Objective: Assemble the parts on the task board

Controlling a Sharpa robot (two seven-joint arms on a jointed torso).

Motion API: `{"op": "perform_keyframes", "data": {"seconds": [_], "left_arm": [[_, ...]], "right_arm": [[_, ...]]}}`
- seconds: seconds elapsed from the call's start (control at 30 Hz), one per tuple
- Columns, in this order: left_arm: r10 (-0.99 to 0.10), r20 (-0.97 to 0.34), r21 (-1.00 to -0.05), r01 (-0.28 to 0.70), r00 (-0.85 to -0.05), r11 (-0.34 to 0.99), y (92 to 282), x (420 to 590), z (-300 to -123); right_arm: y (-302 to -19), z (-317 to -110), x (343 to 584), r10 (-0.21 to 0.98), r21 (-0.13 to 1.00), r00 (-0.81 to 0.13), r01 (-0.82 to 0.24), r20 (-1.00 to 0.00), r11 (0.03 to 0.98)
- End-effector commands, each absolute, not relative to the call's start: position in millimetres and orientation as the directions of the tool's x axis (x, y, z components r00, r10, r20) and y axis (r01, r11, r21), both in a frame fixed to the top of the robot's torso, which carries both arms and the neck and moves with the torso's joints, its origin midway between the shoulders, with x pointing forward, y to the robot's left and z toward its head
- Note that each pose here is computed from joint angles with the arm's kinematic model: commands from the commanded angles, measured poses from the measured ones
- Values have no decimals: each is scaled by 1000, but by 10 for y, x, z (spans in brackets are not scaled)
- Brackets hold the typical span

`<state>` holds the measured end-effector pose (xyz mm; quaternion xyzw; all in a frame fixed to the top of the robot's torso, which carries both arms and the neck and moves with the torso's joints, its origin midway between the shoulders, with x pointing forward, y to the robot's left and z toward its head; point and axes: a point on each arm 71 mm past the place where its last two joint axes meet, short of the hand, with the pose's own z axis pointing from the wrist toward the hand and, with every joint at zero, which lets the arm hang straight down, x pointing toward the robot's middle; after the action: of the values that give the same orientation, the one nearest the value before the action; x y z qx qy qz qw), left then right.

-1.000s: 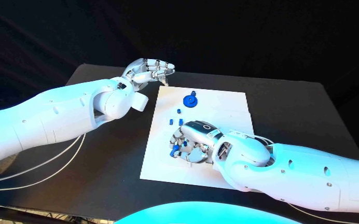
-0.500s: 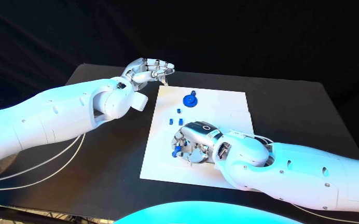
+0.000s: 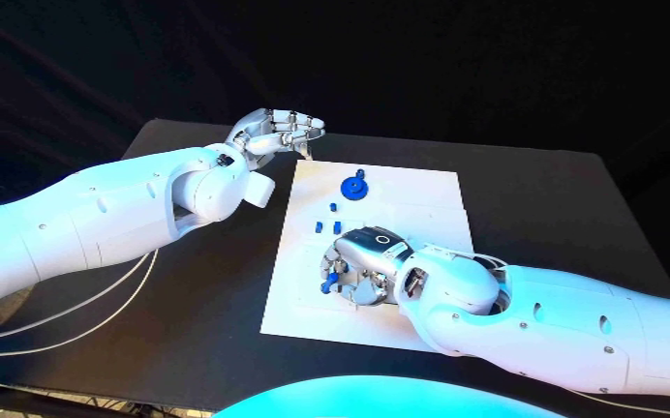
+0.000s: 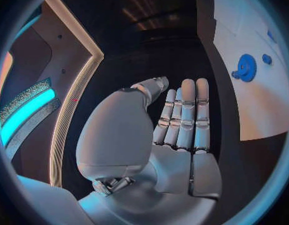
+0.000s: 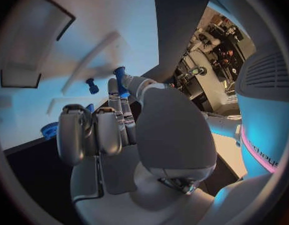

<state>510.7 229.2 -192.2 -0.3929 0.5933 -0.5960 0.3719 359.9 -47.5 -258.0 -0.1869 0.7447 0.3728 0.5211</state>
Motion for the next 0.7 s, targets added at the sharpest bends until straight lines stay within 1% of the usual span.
{"op": "perform_keyframes", "data": {"seconds": [0.03,0.37,0.7], "left_arm": [[-902,37,-999,-23,-430,-30,2271,5101,-1915],[-901,38,-999,-25,-432,-30,2268,5100,-1915],[-901,38,-999,-27,-432,-29,2272,5100,-1917]], "right_arm": [[-458,-2588,3583,74,317,-360,-683,-930,658],[-386,-2602,3548,60,323,-372,-699,-926,638],[-399,-2618,3557,67,326,-374,-693,-925,642]]}}
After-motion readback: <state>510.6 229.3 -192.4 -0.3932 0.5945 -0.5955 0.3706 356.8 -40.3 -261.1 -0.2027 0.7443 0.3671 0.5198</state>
